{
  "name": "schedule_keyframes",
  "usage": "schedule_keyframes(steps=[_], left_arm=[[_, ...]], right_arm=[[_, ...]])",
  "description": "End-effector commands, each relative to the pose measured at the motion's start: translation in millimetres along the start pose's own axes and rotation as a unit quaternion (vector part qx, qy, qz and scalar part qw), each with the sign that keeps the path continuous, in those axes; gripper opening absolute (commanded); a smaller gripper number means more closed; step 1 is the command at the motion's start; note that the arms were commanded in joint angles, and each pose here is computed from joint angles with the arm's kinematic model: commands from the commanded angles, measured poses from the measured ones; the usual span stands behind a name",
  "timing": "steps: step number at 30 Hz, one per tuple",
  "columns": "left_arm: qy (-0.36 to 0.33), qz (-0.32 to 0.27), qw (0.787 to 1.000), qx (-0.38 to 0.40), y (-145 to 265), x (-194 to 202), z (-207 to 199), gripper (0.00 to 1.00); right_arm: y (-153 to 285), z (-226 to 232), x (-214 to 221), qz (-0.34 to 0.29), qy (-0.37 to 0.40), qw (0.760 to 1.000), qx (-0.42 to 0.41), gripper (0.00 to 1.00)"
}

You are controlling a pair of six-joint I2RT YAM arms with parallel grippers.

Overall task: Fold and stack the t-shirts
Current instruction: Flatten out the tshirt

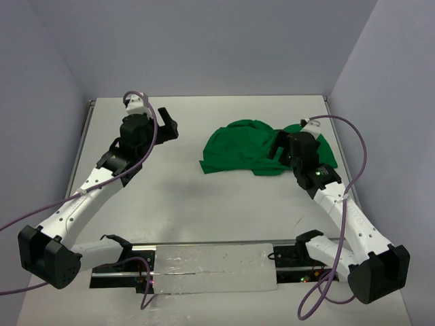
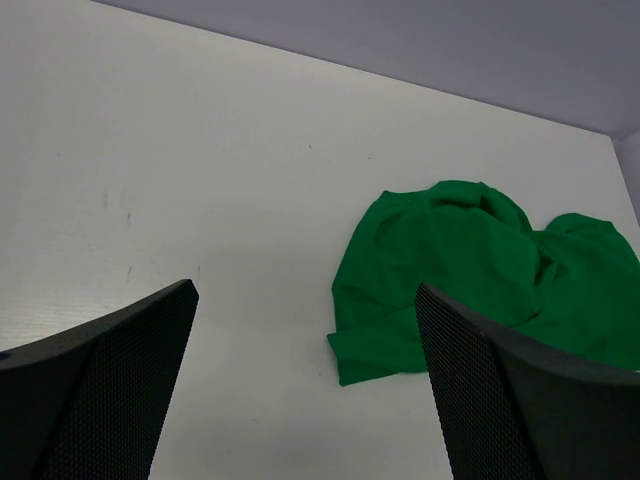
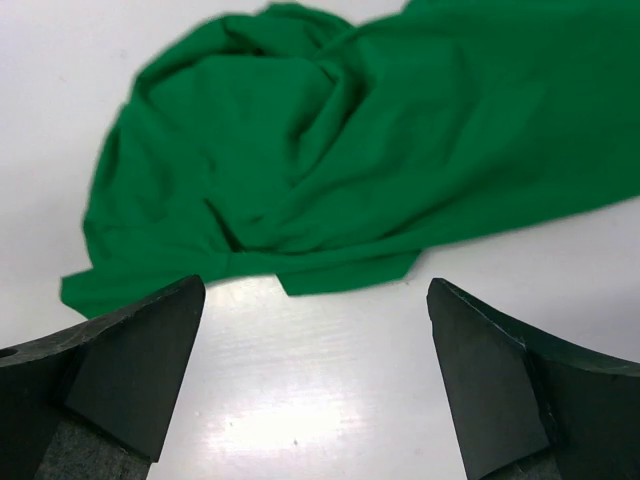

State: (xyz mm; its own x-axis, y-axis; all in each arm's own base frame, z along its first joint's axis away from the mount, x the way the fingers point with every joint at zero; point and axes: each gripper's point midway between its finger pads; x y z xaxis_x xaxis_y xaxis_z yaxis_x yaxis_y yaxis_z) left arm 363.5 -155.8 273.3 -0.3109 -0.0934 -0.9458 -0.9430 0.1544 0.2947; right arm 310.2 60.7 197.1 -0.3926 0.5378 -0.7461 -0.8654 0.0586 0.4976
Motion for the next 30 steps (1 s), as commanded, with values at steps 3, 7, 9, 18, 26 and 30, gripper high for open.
schedule_keyframes(steps=[3, 7, 9, 18, 26, 30], left_arm=[[0.009, -0.020, 1.000, 0.010, 1, -10, -5, 0.99], [0.008, -0.020, 1.000, 0.007, 1, -13, -4, 0.99], [0.009, -0.021, 1.000, 0.006, 1, -13, -4, 0.99], [0.004, -0.006, 1.000, -0.015, -2, -6, 3, 0.98], [-0.001, 0.020, 1.000, -0.018, 4, 7, 7, 0.96], [0.001, 0.041, 0.999, -0.013, -2, 25, 5, 0.95]], right_arm=[[18, -1, -16, -0.056, -0.021, 0.998, -0.029, 1.00], [19, -10, -16, -0.055, -0.024, 0.998, -0.003, 1.00], [18, -17, -11, -0.047, -0.028, 0.998, 0.016, 1.00], [0, -32, 16, 0.009, -0.113, 0.993, 0.007, 1.00], [-61, -103, 42, 0.083, -0.307, 0.947, 0.042, 1.00], [-79, -120, 47, 0.084, -0.357, 0.929, 0.051, 0.92]])
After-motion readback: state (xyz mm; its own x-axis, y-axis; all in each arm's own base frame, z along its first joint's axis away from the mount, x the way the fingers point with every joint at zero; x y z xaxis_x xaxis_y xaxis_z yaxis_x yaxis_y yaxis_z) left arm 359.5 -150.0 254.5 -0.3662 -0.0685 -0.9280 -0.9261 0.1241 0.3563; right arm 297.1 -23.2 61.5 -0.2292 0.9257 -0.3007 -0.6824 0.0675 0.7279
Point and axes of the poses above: each gripper's point midway between its finger pads, its own y axis back along the fingers, its own z axis along the line the jaws close on, x = y × z, and after that the axes turned 14 degrees about -y, right-handed
